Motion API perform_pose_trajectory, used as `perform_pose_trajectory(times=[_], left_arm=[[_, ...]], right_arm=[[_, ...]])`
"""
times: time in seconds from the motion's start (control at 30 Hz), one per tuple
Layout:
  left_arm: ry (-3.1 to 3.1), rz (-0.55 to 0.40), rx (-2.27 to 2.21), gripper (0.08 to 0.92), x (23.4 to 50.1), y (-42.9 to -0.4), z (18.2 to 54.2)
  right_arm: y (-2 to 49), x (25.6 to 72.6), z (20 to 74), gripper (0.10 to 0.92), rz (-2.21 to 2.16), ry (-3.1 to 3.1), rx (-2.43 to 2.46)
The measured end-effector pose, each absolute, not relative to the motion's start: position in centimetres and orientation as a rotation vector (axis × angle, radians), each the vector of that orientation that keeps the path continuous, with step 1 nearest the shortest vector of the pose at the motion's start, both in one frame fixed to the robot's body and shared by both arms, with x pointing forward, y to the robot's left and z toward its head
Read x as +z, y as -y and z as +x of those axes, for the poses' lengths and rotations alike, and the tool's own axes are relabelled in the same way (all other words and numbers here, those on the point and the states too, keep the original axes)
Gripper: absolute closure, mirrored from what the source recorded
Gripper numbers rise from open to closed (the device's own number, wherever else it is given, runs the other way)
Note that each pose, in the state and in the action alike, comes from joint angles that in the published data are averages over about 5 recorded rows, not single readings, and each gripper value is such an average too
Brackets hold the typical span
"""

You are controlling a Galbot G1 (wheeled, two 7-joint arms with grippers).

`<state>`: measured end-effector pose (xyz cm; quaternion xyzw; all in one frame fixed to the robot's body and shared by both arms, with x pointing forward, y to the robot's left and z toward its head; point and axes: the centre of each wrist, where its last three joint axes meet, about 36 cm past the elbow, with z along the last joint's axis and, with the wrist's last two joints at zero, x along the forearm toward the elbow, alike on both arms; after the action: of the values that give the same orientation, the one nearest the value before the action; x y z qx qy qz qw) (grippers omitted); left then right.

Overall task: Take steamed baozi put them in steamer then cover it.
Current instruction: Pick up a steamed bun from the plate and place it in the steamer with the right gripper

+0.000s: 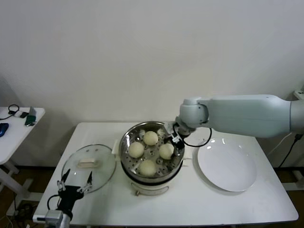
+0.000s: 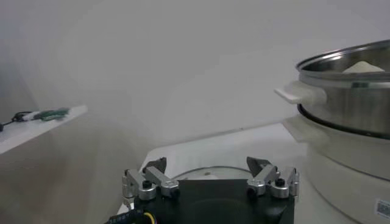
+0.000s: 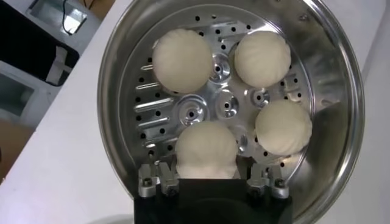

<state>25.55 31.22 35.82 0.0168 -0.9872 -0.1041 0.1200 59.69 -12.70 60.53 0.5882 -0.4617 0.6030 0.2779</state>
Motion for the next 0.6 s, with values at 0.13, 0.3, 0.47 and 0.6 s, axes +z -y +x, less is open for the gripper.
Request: perform_pose_trajectory(times=[0.13,0.3,0.47,0.6], left_arm=[[2.884,0.046,-0.307,0.177,35.9,-31.3,25.6],[2.885,0.042,-0.307,0.177,35.9,-31.3,25.6],[2.881,0.029,-0.306,0.177,35.9,-31.3,25.6],[2.881,0.017,-0.316,0.177,36.1,-31.3,25.5]], right_arm=[[12.6,60.3,59.7,0.357,1.581,1.233,1.623],[12.5,60.1,59.7,0.29,1.586,1.227,1.623],[12.7,60.5,59.9,0.206,1.592,1.221,1.619],[13.2,61.9,60.4,0.2,1.594,1.248,1.604]])
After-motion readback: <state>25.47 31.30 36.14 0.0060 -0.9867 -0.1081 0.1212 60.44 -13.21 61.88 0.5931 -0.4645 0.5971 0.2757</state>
